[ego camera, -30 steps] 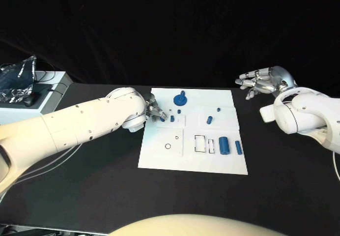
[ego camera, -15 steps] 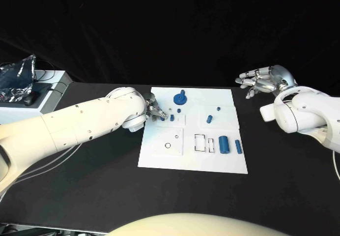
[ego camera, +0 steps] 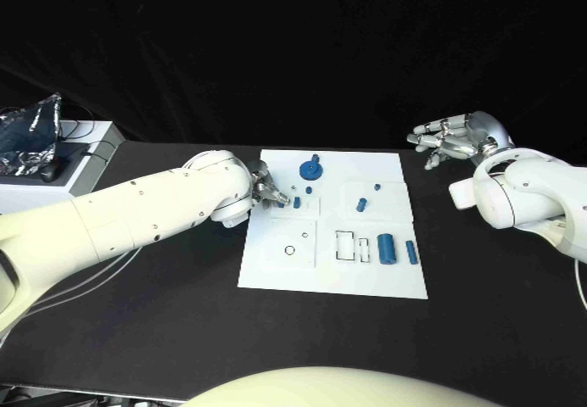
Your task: Assemble the parts on the task board
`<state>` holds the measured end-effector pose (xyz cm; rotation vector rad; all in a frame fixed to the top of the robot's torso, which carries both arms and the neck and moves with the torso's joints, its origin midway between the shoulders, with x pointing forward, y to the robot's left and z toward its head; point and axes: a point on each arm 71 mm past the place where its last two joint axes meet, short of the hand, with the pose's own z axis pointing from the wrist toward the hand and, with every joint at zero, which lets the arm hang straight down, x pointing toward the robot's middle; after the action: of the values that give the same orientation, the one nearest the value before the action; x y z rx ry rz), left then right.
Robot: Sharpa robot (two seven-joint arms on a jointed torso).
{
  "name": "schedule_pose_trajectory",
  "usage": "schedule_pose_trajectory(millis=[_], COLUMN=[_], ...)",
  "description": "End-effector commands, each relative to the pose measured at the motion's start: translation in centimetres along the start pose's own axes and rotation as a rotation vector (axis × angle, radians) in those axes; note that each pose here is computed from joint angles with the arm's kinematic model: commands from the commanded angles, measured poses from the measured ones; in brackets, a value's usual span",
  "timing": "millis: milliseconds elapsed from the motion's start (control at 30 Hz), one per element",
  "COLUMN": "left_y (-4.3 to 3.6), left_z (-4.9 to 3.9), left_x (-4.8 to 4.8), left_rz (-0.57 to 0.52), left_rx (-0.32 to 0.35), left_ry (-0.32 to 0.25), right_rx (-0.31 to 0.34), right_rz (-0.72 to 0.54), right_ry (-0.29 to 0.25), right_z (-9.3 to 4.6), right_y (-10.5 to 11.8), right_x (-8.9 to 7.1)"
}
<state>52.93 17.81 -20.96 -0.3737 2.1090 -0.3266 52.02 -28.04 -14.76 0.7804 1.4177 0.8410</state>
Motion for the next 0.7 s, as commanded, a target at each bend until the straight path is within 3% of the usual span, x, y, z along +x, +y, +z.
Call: schedule_pose_trajectory(millis=[33,700], left_y=[-0.26,0.02], left_z=[-0.01,-0.29], left_x=[0.50,0.17], left_rz=[0.007,0.001], left_rx=[0.011,0.013], left_ry=[0.031,0.023], right_rx=[-0.016,-0.016], right_rz=[-0.001,-0.002], right_ry=[0.012,0.009], right_z=[-0.02,-0.04], right_y=[0.12,0.07], right_x=[0.10,0.00])
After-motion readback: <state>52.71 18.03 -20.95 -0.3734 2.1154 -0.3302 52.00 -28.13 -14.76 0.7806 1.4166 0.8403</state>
